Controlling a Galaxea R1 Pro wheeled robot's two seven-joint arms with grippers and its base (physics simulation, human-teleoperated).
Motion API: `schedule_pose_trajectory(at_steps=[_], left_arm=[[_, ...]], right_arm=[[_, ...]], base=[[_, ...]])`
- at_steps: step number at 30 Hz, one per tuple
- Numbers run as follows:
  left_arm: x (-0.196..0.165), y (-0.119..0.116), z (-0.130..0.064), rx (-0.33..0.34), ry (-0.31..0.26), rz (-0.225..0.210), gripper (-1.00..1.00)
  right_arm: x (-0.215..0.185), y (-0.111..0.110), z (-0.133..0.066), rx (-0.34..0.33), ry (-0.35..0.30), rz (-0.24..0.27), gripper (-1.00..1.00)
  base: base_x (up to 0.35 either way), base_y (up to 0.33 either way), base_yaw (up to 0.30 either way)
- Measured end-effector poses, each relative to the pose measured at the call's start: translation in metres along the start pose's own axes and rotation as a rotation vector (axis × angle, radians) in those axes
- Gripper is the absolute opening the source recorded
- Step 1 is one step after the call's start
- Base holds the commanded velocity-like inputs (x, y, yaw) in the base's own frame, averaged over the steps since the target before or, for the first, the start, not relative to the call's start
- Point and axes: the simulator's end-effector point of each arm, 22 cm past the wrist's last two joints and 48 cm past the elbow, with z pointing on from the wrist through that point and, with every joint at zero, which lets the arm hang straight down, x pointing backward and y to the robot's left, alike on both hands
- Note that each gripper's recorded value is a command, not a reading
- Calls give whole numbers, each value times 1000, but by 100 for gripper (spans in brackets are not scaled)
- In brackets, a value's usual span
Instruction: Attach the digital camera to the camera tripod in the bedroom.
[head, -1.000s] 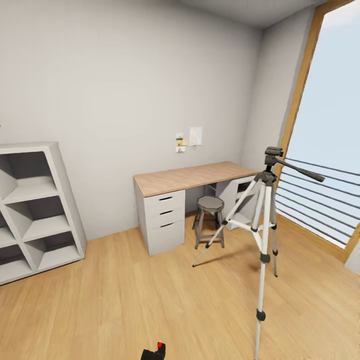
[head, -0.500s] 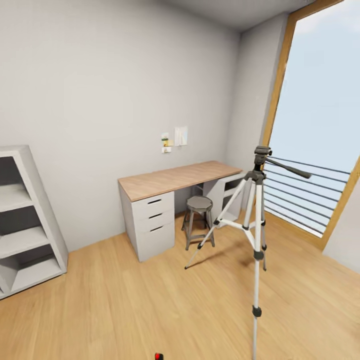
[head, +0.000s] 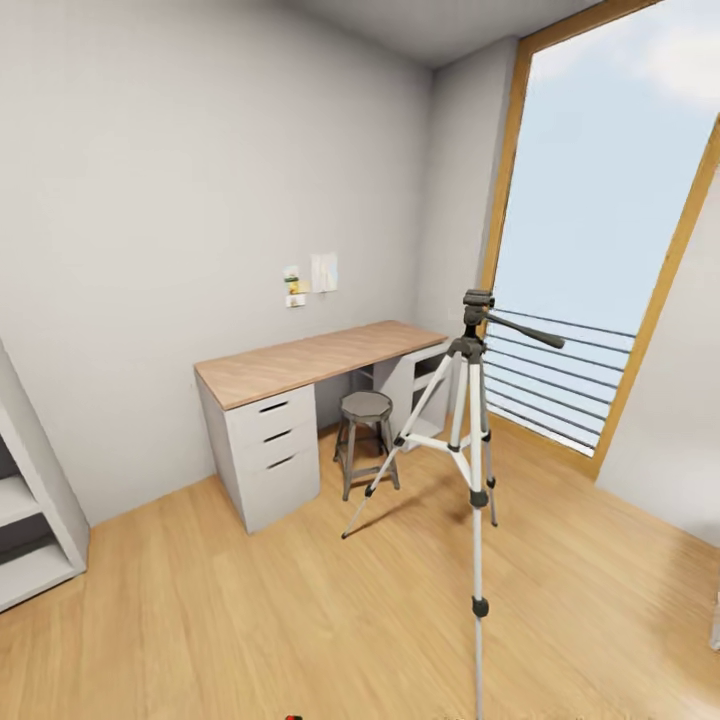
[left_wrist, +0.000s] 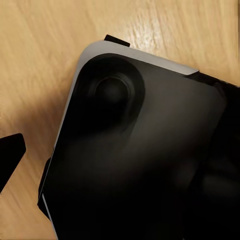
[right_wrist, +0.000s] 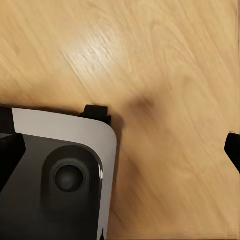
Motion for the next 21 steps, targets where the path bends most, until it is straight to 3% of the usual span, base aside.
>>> schedule_pose_trajectory(at_steps=[13,21], left_arm=[[0,0,0,0,0,0,100],[0,0,0,0,0,0,100]], right_arm=[[0,0,0,0,0,-1,100],[0,-1,0,1,2,-7,100]], base=[[0,0,-234],[0,0,-66]])
